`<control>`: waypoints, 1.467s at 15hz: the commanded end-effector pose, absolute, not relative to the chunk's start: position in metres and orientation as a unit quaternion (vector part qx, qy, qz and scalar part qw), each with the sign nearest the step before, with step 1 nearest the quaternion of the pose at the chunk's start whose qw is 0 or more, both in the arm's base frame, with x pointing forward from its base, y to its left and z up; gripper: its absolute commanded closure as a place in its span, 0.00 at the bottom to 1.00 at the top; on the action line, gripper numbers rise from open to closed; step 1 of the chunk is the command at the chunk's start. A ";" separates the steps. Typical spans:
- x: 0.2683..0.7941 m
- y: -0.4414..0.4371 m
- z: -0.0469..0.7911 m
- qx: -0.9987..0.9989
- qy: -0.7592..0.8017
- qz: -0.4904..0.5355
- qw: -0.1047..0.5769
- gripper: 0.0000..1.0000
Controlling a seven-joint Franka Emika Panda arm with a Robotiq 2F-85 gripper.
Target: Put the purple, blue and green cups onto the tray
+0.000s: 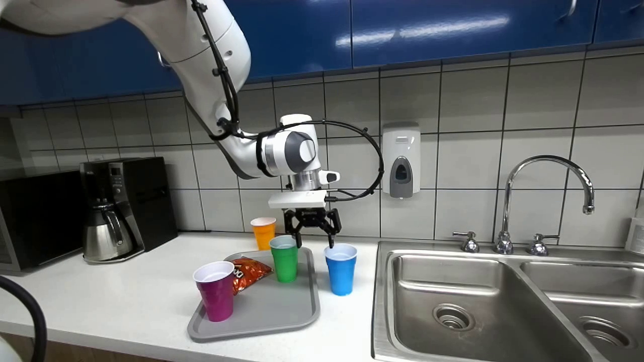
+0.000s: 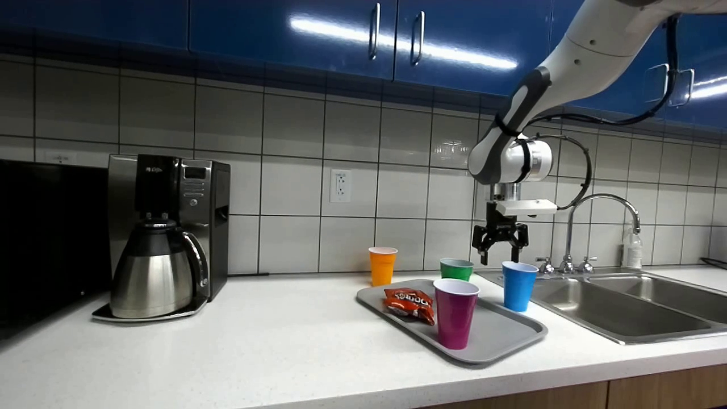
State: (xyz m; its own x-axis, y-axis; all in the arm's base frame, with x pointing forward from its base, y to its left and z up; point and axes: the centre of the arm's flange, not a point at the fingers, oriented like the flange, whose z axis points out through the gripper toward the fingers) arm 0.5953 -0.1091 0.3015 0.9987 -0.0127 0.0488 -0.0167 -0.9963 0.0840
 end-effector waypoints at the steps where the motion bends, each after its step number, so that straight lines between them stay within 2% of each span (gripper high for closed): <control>1: 0.614 -0.109 0.300 0.998 -0.019 0.019 0.050 0.00; 21: 0.615 -0.130 0.275 0.996 -0.057 -0.002 0.062 0.00; 22: 0.615 -0.130 0.275 0.996 -0.062 -0.001 0.064 0.25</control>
